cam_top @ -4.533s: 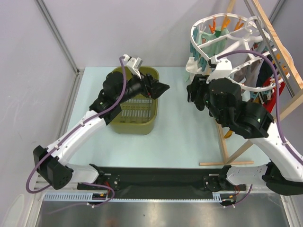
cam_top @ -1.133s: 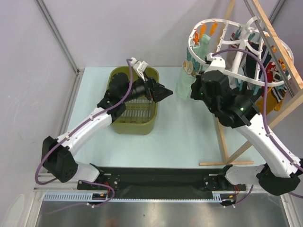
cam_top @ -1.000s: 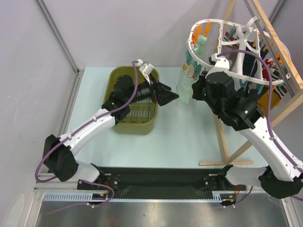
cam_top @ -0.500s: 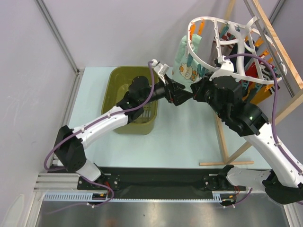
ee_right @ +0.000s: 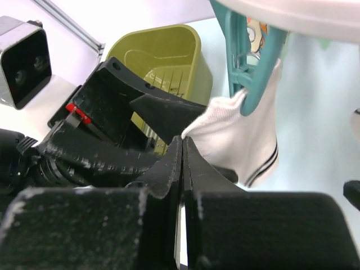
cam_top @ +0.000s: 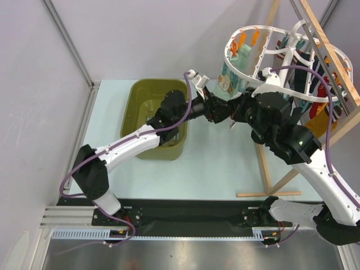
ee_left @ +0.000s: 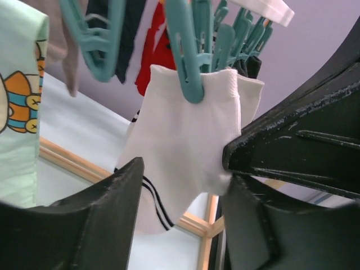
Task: Remove the socks clipped to the hanger
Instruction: Remove the sock from the hanger.
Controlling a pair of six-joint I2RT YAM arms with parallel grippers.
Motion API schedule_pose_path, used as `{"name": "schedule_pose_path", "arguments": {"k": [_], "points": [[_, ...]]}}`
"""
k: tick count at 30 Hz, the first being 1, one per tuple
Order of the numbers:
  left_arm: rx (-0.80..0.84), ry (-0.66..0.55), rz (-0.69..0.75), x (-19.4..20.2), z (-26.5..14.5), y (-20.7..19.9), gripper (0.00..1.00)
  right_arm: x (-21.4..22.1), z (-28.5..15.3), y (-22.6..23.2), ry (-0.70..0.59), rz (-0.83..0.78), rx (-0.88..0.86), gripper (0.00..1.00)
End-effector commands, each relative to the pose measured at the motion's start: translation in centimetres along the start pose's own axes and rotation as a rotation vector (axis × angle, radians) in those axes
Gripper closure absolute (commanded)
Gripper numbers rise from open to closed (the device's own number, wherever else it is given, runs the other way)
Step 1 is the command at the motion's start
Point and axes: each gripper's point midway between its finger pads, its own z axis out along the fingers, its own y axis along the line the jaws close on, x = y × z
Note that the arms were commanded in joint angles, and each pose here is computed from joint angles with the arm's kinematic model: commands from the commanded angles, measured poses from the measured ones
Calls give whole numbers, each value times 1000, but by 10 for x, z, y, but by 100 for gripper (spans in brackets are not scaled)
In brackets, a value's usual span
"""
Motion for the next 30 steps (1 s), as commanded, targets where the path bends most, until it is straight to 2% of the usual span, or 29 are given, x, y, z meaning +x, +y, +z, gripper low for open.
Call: {"name": "schedule_pose_path", "arguments": {"k": [1,2,6,10,13,15,20,30], "points": [[45,-95,28,-34,5,-17,42,-6,-5,7,-15,31,-38,100],[47,-92,26,-33,5,-17,52,-7,-6,7,-17,32,-37,100],[47,-94,26,-35,4,-19,76,-7,-7,3,-18,39,-19,100],[42,-87,32,-36,4,-20,99,-12,-10,1,-33,46,-4,77],[31,-86,35,-35,3,-20,100,-20,-11,-1,-52,48,18,66],[27,-84,43,-34,1,-21,100,-25,-11,-1,-63,46,36,64],[11,-92,46,-32,-2,-21,100,-55,-10,-5,-144,30,127,49],[3,-100,43,-36,-3,-24,98,-83,8,-18,-238,-110,348,37]]}}
